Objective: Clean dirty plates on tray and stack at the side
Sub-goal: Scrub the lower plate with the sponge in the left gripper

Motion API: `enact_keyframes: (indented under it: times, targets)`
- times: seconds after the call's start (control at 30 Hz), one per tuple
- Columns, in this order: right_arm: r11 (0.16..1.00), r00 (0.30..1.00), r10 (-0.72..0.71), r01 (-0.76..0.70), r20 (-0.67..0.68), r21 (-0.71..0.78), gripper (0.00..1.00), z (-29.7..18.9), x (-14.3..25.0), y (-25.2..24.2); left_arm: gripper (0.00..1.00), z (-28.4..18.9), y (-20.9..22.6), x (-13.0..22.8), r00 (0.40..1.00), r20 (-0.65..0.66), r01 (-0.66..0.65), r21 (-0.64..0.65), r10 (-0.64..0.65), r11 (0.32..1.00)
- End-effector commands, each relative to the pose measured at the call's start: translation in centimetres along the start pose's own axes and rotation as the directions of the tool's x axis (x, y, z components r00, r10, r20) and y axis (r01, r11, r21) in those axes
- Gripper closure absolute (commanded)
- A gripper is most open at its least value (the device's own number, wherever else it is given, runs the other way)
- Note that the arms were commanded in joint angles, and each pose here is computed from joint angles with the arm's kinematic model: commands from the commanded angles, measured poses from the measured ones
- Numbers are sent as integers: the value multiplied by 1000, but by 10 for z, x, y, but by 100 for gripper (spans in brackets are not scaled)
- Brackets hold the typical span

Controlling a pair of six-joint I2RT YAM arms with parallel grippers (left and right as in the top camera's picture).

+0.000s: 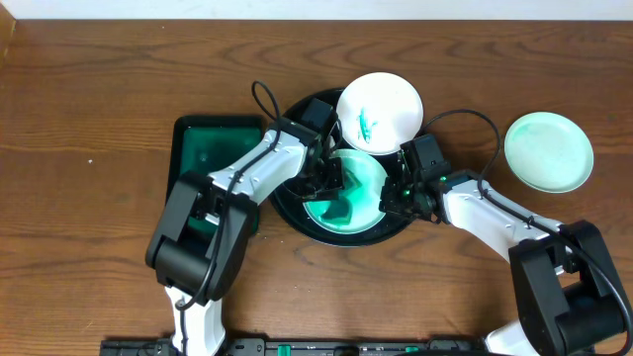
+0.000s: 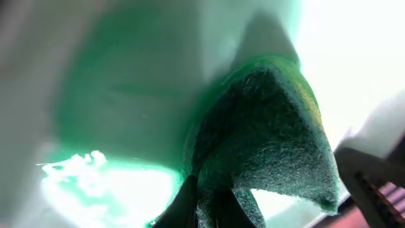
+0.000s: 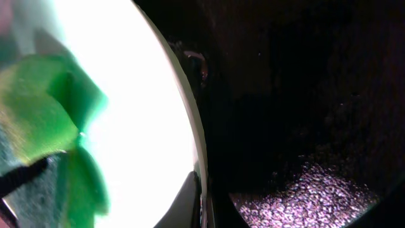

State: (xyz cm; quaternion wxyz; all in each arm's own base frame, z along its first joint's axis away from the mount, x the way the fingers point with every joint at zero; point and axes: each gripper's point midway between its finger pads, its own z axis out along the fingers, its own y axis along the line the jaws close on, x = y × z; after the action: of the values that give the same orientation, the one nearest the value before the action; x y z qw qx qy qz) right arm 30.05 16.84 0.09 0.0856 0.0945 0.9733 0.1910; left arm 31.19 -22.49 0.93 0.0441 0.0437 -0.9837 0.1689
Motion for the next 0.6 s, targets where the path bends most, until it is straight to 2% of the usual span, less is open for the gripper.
enact_keyframes:
  times: [0.0, 0.2, 0.37, 0.43, 0.5, 0.57]
  targets:
    - [996, 1000, 8, -7, -9, 87, 99, 9, 5, -22, 93, 3, 128, -28, 972, 216, 191, -507, -90, 841]
    - [996, 1000, 8, -7, -9, 87, 99, 9, 5, -22, 93, -21, 136, -47, 940, 335, 251, -561, -60, 789]
    - [996, 1000, 7, -7, -9, 87, 99, 9, 5, -22, 93, -28, 121, -58, 935, 352, 237, -520, -47, 820]
    - [996, 1000, 7, -7, -9, 87, 99, 9, 5, -22, 93, -16, 101, -57, 958, 285, 149, -442, -19, 884]
    - [996, 1000, 8, -7, -8, 87, 99, 9, 4, -22, 93, -2, 73, -51, 980, 199, 44, -308, 19, 950]
    - [996, 1000, 6, -5, -6, 85, 99, 9, 4, -21, 93, 6, 44, -43, 990, 135, -17, -156, 39, 988]
